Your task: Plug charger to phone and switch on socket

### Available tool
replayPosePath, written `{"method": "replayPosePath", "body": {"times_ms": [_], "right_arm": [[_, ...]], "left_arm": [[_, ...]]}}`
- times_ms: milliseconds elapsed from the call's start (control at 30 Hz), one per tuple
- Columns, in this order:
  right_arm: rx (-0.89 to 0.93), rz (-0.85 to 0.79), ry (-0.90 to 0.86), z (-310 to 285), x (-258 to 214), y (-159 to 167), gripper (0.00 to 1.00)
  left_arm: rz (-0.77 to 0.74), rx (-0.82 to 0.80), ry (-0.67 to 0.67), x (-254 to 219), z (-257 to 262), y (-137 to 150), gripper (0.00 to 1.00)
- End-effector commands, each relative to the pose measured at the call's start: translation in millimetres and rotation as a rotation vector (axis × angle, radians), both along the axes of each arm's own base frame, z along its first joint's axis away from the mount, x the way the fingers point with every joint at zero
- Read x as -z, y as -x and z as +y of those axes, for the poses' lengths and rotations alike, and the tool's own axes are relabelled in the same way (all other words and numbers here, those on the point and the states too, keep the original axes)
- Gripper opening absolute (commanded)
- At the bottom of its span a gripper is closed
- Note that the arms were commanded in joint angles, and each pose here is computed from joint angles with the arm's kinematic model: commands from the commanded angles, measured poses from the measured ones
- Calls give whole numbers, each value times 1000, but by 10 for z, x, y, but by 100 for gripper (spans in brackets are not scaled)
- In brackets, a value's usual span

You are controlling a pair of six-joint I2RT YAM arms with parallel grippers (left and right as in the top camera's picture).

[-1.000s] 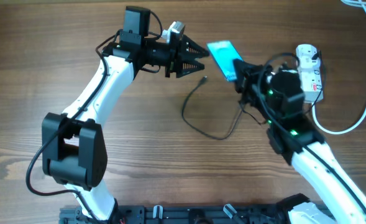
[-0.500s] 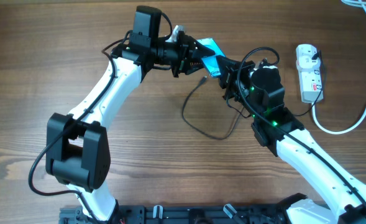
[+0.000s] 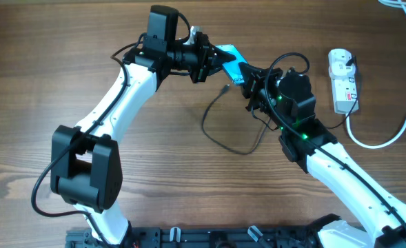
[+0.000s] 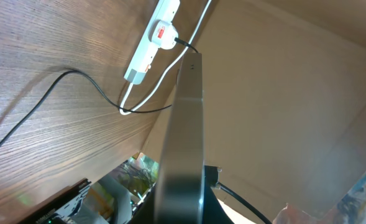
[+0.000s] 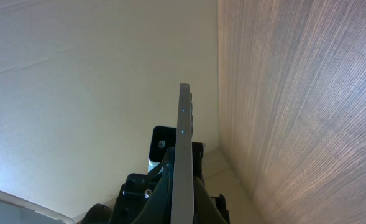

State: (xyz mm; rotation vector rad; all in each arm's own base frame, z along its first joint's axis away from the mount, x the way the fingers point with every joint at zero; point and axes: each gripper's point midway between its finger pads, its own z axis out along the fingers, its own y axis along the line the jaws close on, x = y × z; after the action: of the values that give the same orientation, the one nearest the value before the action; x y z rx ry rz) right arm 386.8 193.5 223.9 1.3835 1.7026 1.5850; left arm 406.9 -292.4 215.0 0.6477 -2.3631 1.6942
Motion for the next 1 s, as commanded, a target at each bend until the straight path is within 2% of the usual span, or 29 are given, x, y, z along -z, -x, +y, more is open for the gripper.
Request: {"method": "replayPosePath", "body": {"times_ms": [0,100,200,300,433,500,600,700,733,833,967], "right_arm": [[-31,-59,31,50,-116,-5,5],[-32,-61,33,50,-116,-5,11],[-32,-46,41,46,-76,3,34],[-44,-4,185,-30,178,48,44],[-73,28,413,-173,481,121,50],[-170,-20,606,-196,602,185,43],[-325,-66,809,-198,772,310,44],[-474,-115,872,-97,852,443,58],[-538,-142,879,-36,867,505,70],[-628,-160,852,64,886,621,68],[-700,-93,885,32,832,723,61]], "left_arm": [[-38,22,5,-145,-52,77,4],[-145,53,-12,-139,-37,59,4],[-256,63,-33,-134,73,-24,4],[-325,38,-52,-129,316,-170,4],[-356,-16,-109,-23,801,-332,4],[-306,-55,-131,55,1046,-359,4],[-363,-47,-113,17,1268,-378,4],[-414,-55,-109,-15,1455,-419,4],[-413,-76,-111,-17,1553,-447,4],[-411,-120,-117,-22,1761,-502,4],[-433,-123,-102,-56,1860,-504,4]]}}
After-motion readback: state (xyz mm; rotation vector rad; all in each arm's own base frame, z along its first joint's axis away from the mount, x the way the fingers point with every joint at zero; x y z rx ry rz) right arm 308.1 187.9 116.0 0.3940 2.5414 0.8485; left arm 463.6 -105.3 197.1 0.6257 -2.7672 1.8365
